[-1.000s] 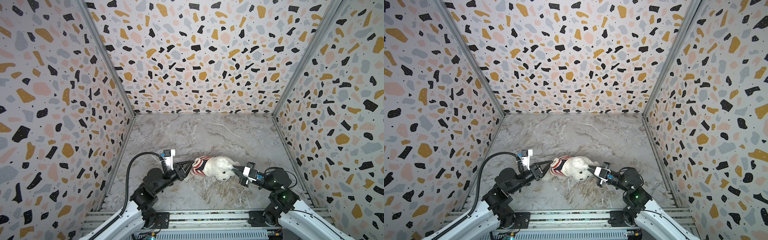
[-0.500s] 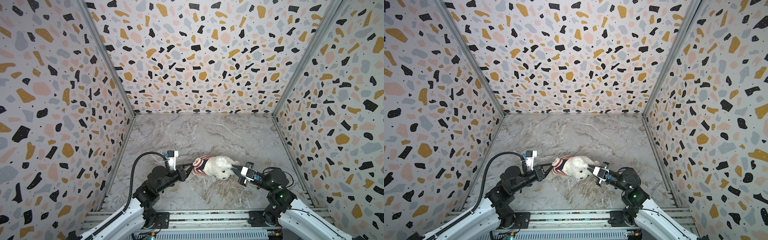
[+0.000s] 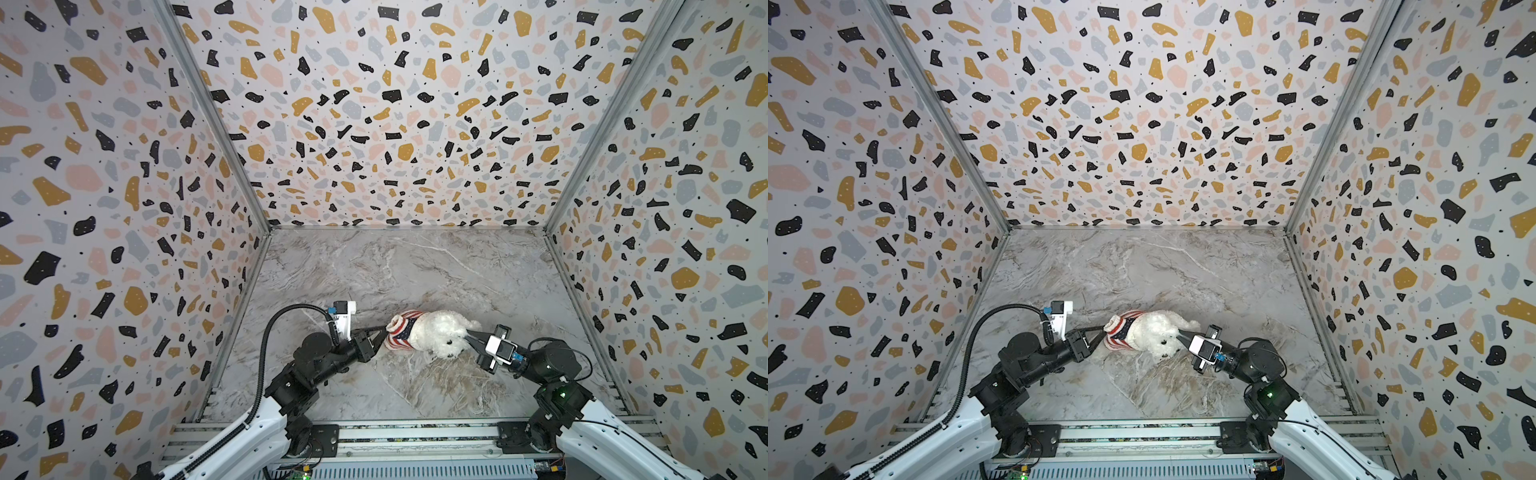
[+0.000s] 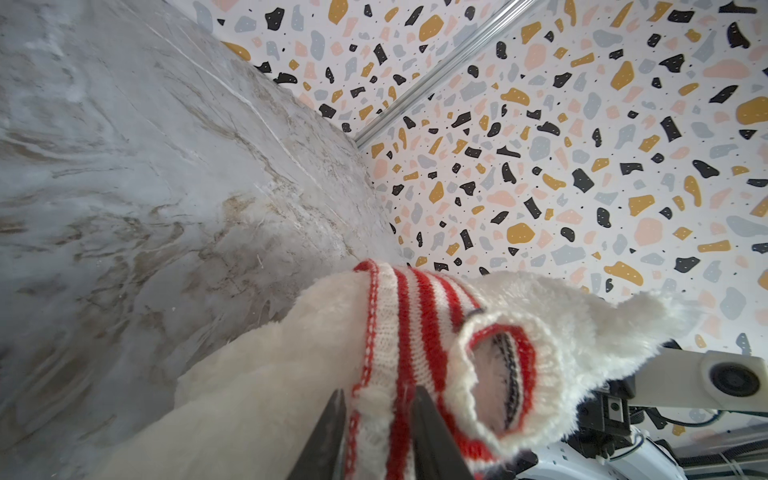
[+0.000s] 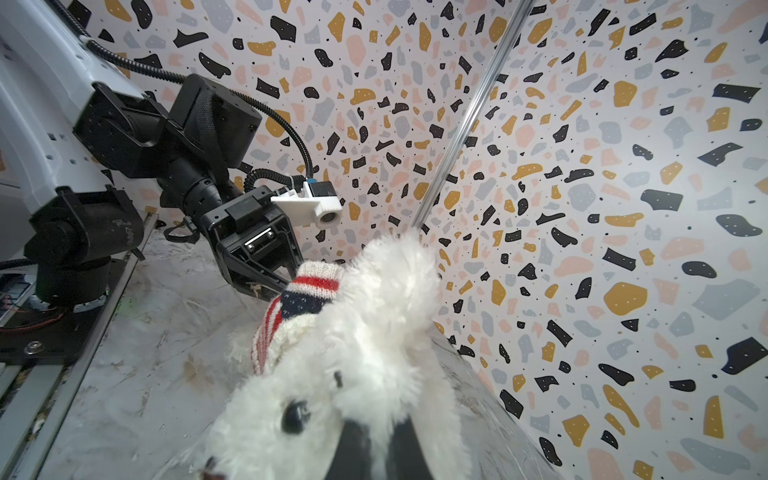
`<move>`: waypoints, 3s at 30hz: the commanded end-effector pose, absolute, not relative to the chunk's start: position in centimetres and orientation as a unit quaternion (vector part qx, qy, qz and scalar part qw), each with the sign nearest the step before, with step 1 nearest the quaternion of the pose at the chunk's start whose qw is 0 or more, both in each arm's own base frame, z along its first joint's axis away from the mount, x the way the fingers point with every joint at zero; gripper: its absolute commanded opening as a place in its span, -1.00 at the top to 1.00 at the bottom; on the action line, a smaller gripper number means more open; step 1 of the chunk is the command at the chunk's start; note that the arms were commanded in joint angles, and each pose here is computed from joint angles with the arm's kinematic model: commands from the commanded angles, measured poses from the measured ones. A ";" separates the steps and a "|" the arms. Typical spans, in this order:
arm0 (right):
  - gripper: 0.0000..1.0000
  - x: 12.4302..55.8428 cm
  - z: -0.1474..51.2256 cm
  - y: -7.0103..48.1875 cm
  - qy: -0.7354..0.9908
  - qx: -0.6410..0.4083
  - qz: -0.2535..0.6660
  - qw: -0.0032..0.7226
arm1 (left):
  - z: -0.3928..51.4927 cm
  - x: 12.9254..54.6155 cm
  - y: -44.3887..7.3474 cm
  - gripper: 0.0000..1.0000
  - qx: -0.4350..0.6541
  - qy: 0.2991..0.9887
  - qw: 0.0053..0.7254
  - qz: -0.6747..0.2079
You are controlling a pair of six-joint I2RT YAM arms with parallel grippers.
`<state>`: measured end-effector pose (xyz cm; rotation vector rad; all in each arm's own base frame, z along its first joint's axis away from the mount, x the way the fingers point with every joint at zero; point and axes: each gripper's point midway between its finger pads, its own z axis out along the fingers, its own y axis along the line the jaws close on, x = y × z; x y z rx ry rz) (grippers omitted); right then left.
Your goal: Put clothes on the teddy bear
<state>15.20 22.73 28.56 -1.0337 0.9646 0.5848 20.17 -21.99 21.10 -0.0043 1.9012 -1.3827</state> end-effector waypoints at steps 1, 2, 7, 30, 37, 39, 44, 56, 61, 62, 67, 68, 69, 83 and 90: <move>1.00 15.0 30.8 22.1 0.407 -0.449 0.250 0.756 | 22.3 19.8 -22.2 0.25 0.003 0.723 0.390 -0.570; 1.00 15.0 30.8 22.0 0.406 -0.447 0.250 0.757 | 22.1 19.8 -22.2 0.22 0.003 0.724 0.388 -0.569; 1.00 14.7 31.2 22.1 0.397 -0.443 0.252 0.763 | 21.9 19.7 -22.2 0.22 -0.005 0.716 0.384 -0.583; 1.00 14.4 32.2 21.3 0.386 -0.415 0.251 0.785 | 21.8 19.8 -22.1 0.68 -0.008 0.712 0.390 -0.584; 1.00 14.3 32.2 21.6 0.384 -0.415 0.255 0.784 | 22.2 19.6 -22.4 0.58 -0.002 0.706 0.388 -0.593; 1.00 14.2 32.3 21.7 0.382 -0.415 0.256 0.785 | 22.3 19.5 -22.5 0.60 -0.001 0.704 0.388 -0.594; 1.00 14.7 32.3 21.6 0.392 -0.406 0.247 0.788 | 22.2 19.4 -22.3 0.96 -0.002 0.704 0.390 -0.594; 1.00 18.2 31.8 19.4 0.478 -0.334 0.192 0.790 | 20.4 20.6 -19.9 1.00 -0.045 0.729 0.429 -0.532; 1.00 18.4 32.1 18.9 0.483 -0.318 0.192 0.793 | 20.5 20.8 -19.1 1.00 -0.050 0.730 0.447 -0.515; 1.00 18.5 32.2 18.8 0.485 -0.313 0.192 0.793 | 20.4 20.8 -18.9 1.00 -0.052 0.731 0.449 -0.511; 1.00 18.9 32.6 18.3 0.492 -0.296 0.196 0.795 | 19.4 21.0 -18.4 1.00 -0.058 0.742 0.451 -0.493; 1.00 18.8 32.8 18.3 0.491 -0.294 0.199 0.795 | 19.3 21.0 -18.4 1.00 -0.060 0.743 0.451 -0.491; 1.00 18.8 32.9 18.2 0.491 -0.291 0.202 0.796 | 19.1 21.1 -18.3 1.00 -0.061 0.744 0.452 -0.489; 1.00 17.4 33.3 19.5 0.466 -0.320 0.249 0.787 | 18.0 20.9 -18.8 1.00 -0.034 0.743 0.450 -0.493; 1.00 16.0 31.8 21.7 0.441 -0.405 0.252 0.760 | 20.5 20.0 -19.6 1.00 0.022 0.724 0.470 -0.504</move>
